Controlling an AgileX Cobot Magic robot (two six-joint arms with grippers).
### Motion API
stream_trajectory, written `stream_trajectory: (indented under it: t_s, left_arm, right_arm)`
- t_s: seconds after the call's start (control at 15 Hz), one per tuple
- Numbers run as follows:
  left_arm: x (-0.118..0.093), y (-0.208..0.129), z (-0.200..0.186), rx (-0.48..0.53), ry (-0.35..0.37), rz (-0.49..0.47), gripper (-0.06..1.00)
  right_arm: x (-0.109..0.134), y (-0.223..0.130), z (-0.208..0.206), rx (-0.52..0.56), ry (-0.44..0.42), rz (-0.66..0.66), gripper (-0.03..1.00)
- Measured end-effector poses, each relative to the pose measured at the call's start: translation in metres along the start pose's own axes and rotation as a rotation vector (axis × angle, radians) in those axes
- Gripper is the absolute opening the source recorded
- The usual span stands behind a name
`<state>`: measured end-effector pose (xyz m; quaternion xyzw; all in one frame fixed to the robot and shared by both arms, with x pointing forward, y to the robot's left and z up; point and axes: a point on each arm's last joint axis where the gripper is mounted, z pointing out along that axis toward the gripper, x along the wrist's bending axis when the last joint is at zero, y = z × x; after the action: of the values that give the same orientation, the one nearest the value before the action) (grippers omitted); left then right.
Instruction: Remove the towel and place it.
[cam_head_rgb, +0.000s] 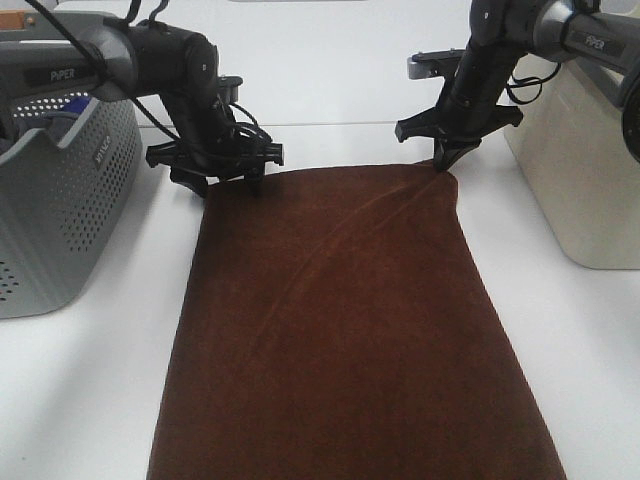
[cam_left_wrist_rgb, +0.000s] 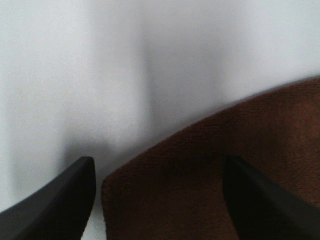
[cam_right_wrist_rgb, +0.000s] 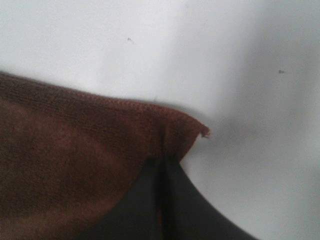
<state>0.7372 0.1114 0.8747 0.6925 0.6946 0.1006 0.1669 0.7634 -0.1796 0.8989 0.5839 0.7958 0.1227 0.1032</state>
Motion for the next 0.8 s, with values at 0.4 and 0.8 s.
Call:
stream_trajectory:
  t_s: [0.4,0.8]
  left_arm:
    - [-0.0004,0.0014,0.0044,-0.022,-0.004,0.004,0.58]
    - [-0.0034,0.0057,0.0088,-0.087,-0.037,0.077,0.04]
  right_arm:
    - [0.0000,0.0000,0.0000,0.000,0.000,0.000,0.00]
    - [0.0000,0.0000,0.0000,0.000,0.000,0.000,0.00]
